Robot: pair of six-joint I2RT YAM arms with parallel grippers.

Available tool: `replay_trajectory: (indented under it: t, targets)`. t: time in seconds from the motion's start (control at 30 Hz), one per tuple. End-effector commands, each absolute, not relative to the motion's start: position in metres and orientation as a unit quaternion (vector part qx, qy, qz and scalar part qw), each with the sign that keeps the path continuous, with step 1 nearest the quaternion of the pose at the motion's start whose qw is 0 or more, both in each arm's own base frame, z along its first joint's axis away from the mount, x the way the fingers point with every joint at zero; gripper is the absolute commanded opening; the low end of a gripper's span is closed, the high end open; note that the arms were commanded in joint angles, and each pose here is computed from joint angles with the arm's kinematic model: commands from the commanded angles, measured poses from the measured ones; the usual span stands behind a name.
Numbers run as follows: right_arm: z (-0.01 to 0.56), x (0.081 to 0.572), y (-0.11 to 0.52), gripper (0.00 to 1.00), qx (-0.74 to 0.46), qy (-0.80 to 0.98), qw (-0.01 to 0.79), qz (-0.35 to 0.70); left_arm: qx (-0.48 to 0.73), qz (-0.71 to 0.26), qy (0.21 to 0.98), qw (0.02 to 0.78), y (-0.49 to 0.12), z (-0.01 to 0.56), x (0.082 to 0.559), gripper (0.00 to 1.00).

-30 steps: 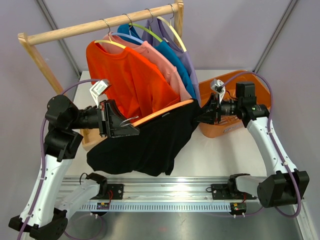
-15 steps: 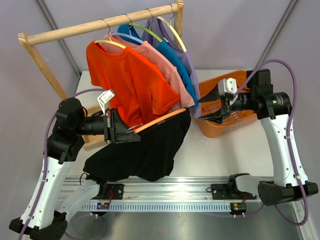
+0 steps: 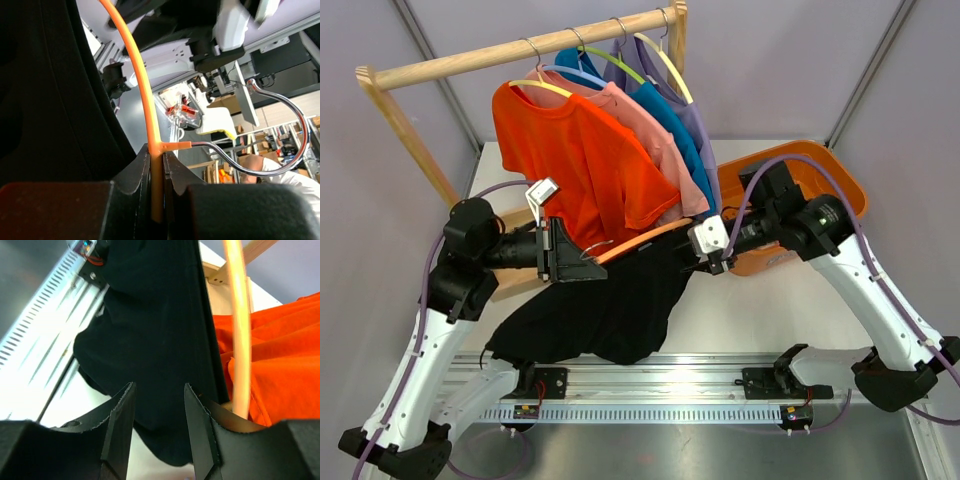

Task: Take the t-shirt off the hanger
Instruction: Remove the tshirt from the hanger

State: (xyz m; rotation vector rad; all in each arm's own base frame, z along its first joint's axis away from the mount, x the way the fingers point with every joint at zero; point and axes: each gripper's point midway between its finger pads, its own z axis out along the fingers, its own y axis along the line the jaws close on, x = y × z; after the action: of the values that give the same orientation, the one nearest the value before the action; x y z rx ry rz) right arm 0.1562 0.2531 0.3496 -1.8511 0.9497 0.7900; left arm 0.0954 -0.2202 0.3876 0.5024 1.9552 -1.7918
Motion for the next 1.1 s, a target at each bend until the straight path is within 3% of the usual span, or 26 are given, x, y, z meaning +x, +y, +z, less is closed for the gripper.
replay_trajectory:
  t: [0.0,0.2,0.63,1.07]
  targets:
    - [0.353,0.178,0.27,0.5,-0.76,0.369,0.479,0.239,0.191,-0.668,0.676,0.247,-0.223,0.416,0.093,0.0]
    - [0.368,0.198,0.287,0.5,-0.746,0.364,0.522,0.196,0.185,-0.669,0.68,0.234,-0.225,0.415,0.091,0.0]
    - [0.385,0.178,0.29,0.49,-0.747,0.32,0.545,0.206,0.185,-0.667,0.688,0.218,-0.228,0.407,0.095,0.0]
    - [0.351,0.203,0.293,0.44,-0.758,0.351,0.528,0.155,0.193,-0.678,0.678,0.211,-0.228,0.416,0.09,0.0]
